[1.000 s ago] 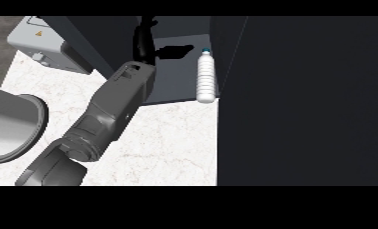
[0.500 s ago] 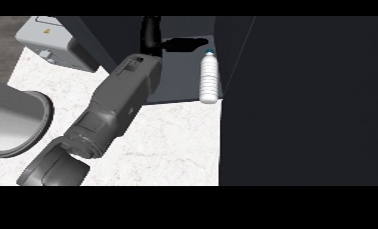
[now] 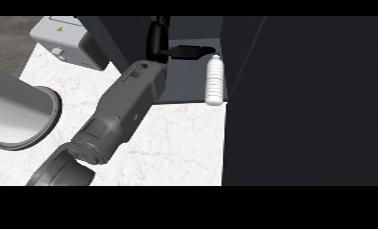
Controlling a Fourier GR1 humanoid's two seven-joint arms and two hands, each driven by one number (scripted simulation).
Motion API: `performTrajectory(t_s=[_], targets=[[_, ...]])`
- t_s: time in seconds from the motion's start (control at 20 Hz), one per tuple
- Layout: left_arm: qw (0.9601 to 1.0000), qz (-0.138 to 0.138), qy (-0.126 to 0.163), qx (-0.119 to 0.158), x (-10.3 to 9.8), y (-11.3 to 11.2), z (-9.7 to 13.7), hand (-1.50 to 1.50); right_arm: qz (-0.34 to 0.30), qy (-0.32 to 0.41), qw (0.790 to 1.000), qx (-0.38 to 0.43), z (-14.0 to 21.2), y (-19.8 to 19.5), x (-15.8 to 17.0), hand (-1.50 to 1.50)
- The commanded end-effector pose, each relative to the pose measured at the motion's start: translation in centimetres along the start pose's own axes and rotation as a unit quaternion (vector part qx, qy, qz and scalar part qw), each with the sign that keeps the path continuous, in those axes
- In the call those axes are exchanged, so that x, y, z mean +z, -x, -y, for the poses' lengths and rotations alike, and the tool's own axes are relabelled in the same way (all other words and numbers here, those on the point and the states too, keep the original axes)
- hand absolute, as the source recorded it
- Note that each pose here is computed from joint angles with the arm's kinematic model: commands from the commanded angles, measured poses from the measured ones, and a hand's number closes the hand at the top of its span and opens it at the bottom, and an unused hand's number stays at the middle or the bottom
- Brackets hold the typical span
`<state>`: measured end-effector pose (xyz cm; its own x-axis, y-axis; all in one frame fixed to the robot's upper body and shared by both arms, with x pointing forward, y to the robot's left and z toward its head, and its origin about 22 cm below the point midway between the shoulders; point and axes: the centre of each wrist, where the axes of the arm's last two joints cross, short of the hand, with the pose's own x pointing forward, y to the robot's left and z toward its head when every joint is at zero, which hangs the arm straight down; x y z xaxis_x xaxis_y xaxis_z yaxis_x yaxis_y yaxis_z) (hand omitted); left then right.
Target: Pick up the bottled water, place it into the cabinet and close the cabinet
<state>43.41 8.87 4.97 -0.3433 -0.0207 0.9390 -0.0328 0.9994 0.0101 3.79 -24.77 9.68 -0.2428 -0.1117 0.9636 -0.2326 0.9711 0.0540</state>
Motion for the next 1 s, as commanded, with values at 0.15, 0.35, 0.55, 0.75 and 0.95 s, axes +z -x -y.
performTrajectory(t_s=[0.15,0.35,0.55,0.75,0.95], targets=[[0.9994,-0.014,0.011,0.031,1.6,0.6,0.3,-1.50,0.014,0.006,1.000,0.002,-0.1,-1.8,-0.5,-1.50],[0.9960,-0.013,0.043,0.077,3.5,1.2,0.5,-1.50,0.006,0.009,1.000,-0.004,-1.2,-2.6,-0.4,-1.50],[0.9887,-0.021,0.081,0.125,6.2,1.2,1.1,-1.50,0.003,0.019,1.000,0.006,0.0,-2.3,-0.5,-1.50],[0.9786,-0.010,0.107,0.175,8.4,1.2,0.5,-1.50,-0.001,0.019,1.000,0.013,-0.5,-1.6,-0.4,-1.50],[0.9732,0.003,0.121,0.195,10.9,-0.6,2.4,-1.50,0.006,0.020,1.000,0.009,-1.5,-3.7,-0.4,-1.50]])
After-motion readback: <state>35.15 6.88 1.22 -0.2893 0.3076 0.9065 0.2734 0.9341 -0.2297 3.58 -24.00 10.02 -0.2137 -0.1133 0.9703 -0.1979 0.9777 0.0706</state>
